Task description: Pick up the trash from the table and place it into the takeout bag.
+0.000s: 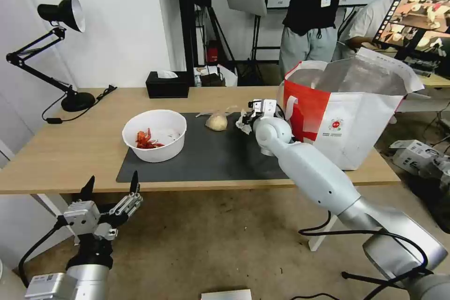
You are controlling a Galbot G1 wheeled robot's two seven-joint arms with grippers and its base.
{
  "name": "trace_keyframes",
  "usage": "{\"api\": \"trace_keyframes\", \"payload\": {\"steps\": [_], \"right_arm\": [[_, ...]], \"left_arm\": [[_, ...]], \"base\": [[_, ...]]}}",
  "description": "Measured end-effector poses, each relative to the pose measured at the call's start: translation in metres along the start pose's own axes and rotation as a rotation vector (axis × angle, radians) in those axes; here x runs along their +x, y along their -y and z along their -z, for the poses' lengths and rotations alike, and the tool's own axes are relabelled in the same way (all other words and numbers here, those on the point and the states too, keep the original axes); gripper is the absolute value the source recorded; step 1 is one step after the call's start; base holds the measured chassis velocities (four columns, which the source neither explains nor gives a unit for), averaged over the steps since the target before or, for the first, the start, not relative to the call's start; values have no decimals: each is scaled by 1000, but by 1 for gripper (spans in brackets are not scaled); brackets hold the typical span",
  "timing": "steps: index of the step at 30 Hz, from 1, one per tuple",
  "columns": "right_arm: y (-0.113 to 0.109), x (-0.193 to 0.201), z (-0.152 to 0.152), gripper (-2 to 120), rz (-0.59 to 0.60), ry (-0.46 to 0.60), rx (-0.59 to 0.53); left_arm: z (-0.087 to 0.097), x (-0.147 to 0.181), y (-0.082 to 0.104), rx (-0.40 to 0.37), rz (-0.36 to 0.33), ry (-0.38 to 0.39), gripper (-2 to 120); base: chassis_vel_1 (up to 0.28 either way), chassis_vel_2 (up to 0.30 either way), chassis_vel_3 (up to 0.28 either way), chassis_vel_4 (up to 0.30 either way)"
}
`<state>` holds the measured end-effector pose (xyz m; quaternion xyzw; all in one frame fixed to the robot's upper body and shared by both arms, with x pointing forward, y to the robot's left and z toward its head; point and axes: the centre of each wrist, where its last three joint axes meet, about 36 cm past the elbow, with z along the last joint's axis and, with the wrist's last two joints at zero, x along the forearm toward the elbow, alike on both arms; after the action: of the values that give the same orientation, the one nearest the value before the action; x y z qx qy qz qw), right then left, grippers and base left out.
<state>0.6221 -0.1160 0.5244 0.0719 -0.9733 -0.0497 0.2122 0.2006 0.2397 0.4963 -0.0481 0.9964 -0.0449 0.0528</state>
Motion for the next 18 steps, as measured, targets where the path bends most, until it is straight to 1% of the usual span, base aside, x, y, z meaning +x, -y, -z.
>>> {"api": "trace_keyframes", "payload": {"steps": [3,4,6,7,10,11,13,14,17,18], "right_arm": [[-13,16,16,0,48,65,13],[-13,16,16,0,48,65,13],[-23,30,30,0,84,114,27],[-23,30,30,0,84,114,27],[-33,48,46,0,120,171,48],[-33,48,46,0,120,171,48],[-40,64,59,0,142,216,63],[-40,64,59,0,142,216,63],[-44,84,76,0,143,278,76],[-44,84,76,0,143,278,76]], "left_arm": [[0,0,0,0,0,2,100],[0,0,0,0,0,2,100],[0,0,1,3,0,2,100],[0,0,1,3,0,2,100],[0,0,1,2,0,7,100],[0,0,1,2,0,7,100],[0,0,0,-1,-1,14,100],[0,0,0,-1,-1,14,100],[0,0,-1,-4,-4,22,100],[0,0,-1,-4,-4,22,100]], "base": [[0,0,0,0],[0,0,0,0],[0,0,0,0],[0,0,0,0],[0,0,0,0],[0,0,0,0],[0,0,0,0],[0,0,0,0],[0,0,0,0],[0,0,0,0]]}}
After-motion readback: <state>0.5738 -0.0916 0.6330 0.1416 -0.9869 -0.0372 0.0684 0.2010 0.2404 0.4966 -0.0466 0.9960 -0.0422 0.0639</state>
